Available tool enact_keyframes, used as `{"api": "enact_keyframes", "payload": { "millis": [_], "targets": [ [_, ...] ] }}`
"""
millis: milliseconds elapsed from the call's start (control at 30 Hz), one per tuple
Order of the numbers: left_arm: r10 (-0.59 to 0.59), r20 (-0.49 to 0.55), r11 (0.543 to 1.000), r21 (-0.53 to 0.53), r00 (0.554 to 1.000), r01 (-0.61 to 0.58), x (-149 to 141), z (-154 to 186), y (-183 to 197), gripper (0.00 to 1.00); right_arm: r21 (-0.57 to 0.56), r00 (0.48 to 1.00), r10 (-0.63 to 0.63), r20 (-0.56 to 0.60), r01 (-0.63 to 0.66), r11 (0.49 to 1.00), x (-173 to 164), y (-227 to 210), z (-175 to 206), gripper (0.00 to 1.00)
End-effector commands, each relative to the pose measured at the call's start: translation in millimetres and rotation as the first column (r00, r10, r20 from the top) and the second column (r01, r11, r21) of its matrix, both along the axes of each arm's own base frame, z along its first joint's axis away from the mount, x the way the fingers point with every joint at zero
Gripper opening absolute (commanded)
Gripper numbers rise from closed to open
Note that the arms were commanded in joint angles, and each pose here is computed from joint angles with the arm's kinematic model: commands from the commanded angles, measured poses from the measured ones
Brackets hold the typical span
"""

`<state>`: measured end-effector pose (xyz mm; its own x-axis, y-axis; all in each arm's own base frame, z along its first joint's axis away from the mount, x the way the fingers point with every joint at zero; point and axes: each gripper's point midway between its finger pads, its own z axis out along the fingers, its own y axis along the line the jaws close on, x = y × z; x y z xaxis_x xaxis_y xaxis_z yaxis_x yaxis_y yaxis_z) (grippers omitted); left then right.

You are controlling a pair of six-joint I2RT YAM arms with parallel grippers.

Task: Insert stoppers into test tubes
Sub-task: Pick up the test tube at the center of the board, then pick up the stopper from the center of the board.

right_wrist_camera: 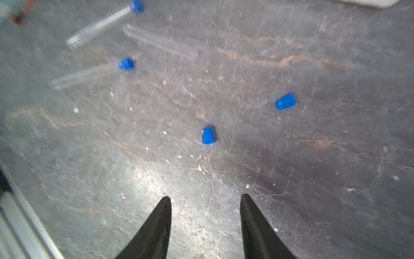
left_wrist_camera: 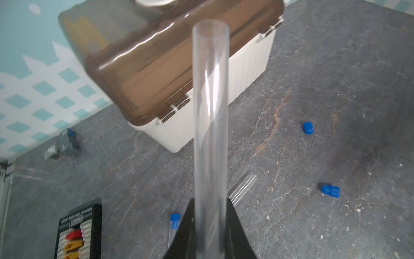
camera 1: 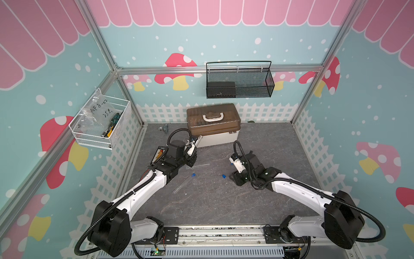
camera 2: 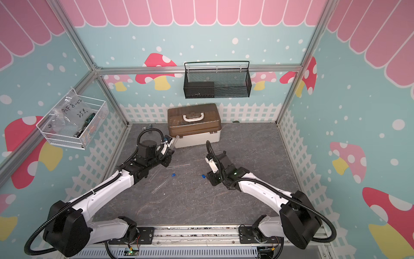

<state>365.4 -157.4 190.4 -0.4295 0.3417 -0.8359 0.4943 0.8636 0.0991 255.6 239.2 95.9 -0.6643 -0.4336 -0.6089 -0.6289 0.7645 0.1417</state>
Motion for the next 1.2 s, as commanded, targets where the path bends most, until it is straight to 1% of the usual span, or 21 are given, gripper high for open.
{"api": "enact_keyframes", "payload": {
  "millis": [0, 100, 333, 700, 900, 1167],
  "targets": [
    [0.001, -0.066, 0.995, -0.101, 0.998, -0.007, -1, 4, -6, 0.00, -0.026, 0.984, 0.128, 0.128, -0.125, 0.992, 7, 19, -9, 0.51],
    [0.006, -0.063, 0.994, -0.111, 0.998, -0.013, 0, 6, -4, 0.00, -0.057, 0.983, 0.116, 0.139, -0.109, 0.992, 15, 19, -26, 0.51],
    [-0.006, -0.053, 0.991, -0.133, 0.999, -0.001, -1, 7, -7, 0.00, -0.052, 0.980, 0.144, 0.136, -0.138, 0.989, 22, 31, -54, 0.49],
    [-0.023, -0.062, 0.991, -0.133, 0.998, 0.015, -1, 4, -9, 0.00, -0.100, 0.976, 0.155, 0.151, -0.141, 0.985, 32, 33, -74, 0.42],
    [-0.025, -0.061, 0.991, -0.129, 0.998, 0.017, -1, 3, -9, 0.00, -0.121, 0.970, 0.177, 0.168, -0.157, 0.980, 35, 34, -79, 0.36],
    [-0.025, -0.049, 0.994, -0.106, 0.998, 0.019, -2, 5, -6, 0.00, -0.130, 0.972, 0.186, 0.146, -0.167, 0.977, 35, 36, -89, 0.28]
  ]
}}
